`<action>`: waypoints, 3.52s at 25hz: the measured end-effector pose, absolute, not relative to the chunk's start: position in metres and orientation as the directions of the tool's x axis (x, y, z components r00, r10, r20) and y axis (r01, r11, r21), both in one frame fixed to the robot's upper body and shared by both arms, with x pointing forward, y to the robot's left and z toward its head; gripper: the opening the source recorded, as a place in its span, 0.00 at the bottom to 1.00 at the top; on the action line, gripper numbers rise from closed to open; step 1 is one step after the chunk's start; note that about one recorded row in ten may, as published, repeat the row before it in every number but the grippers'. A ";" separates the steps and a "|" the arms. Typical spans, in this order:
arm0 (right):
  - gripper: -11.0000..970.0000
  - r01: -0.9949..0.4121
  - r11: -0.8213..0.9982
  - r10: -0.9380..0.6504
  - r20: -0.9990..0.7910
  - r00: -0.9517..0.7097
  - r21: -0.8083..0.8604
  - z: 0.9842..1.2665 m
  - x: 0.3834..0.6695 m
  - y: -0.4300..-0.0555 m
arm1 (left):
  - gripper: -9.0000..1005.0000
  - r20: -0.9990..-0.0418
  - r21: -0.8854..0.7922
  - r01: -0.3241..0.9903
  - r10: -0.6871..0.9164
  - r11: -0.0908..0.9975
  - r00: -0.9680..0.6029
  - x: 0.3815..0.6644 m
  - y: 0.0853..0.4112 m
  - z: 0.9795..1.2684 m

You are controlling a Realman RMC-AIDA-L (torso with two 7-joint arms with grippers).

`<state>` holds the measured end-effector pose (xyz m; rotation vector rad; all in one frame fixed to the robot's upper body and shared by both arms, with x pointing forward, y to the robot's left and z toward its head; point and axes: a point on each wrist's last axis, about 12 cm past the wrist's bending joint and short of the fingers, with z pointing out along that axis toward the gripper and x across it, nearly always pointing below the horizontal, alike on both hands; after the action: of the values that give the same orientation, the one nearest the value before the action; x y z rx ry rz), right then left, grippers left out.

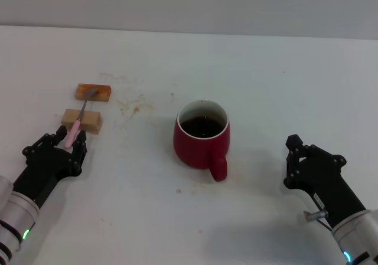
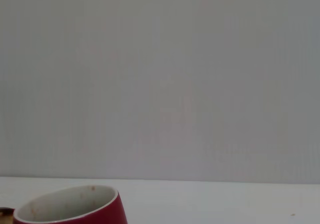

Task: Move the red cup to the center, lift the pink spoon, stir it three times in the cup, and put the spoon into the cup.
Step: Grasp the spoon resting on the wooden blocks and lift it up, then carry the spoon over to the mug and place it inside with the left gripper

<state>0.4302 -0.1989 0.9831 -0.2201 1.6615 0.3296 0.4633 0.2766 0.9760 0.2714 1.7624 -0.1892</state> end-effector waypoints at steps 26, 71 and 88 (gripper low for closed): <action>0.01 -0.334 0.939 0.045 -0.991 -0.124 0.084 0.982 0.430 -0.199 | 0.35 -0.981 0.026 0.264 0.075 0.964 -0.178 0.462 0.280 0.977; 0.01 -0.321 0.943 0.053 -0.991 -0.126 0.092 0.982 0.428 -0.200 | 0.15 -0.968 0.011 0.447 -0.103 0.894 0.229 0.492 0.254 1.053; 0.01 -0.038 0.998 0.051 -0.998 -0.031 0.052 0.982 0.403 -0.257 | 0.15 -0.938 -0.017 0.672 -0.244 0.741 0.246 0.487 0.209 1.080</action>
<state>0.4025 -0.2567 0.9818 0.0102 1.6002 0.0713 0.4867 0.2093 1.0801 0.4337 1.1651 -0.6515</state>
